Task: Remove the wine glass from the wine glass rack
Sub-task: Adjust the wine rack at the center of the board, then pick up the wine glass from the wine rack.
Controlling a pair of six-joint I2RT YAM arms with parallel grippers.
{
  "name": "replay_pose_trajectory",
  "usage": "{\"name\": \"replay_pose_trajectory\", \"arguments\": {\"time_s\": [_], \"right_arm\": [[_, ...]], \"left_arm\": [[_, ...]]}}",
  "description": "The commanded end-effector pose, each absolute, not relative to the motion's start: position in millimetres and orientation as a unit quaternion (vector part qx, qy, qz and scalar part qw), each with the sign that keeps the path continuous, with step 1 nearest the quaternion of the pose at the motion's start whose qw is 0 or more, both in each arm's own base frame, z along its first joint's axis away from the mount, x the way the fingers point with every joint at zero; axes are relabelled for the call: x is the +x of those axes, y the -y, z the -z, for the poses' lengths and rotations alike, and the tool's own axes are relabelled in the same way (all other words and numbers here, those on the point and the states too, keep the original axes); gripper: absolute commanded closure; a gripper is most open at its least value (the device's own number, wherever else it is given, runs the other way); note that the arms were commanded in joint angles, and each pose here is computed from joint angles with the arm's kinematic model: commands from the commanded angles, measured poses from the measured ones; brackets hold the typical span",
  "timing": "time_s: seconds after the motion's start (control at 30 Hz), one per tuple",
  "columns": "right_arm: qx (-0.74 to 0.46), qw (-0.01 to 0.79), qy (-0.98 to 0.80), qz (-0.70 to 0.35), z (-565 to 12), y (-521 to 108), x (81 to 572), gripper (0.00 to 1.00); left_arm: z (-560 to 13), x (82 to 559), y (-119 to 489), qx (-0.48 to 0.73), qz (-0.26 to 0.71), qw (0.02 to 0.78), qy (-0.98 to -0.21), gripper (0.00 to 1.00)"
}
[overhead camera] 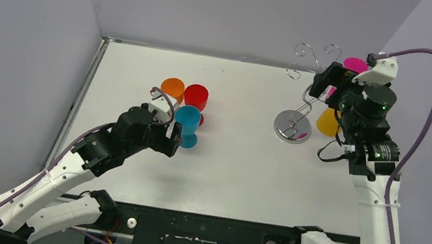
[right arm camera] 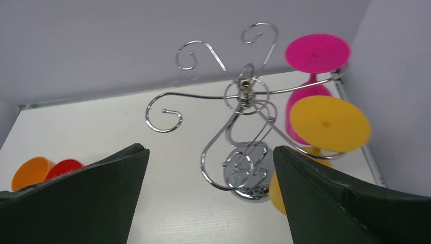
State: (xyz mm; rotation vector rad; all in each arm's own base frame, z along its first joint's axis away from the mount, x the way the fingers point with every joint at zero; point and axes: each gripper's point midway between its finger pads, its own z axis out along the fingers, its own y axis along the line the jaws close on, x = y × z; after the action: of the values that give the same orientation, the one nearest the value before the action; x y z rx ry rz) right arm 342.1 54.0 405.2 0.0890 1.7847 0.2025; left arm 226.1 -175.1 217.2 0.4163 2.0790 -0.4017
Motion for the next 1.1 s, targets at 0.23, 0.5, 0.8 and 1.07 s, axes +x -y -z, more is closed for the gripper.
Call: {"name": "replay_pose_trajectory", "arguments": {"time_s": [0.23, 0.5, 0.8, 1.07], "right_arm": [[0.227, 0.650, -0.725, 0.020, -417, 64, 338, 0.00], [0.227, 0.640, -0.729, -0.089, -407, 62, 351, 0.00], [0.253, 0.639, -0.706, -0.169, -403, 71, 352, 0.11], [0.285, 0.623, -0.703, -0.193, -383, 89, 348, 0.24]], "left_arm": [[-238, 213, 155, 0.194, 0.161, 0.526, -0.812, 0.19], [-237, 205, 158, 0.205, 0.182, 0.524, -0.806, 0.17], [-251, 199, 160, 0.206, 0.200, 0.533, -0.796, 0.15], [-255, 198, 159, 0.201, 0.207, 0.539, -0.792, 0.13]]}}
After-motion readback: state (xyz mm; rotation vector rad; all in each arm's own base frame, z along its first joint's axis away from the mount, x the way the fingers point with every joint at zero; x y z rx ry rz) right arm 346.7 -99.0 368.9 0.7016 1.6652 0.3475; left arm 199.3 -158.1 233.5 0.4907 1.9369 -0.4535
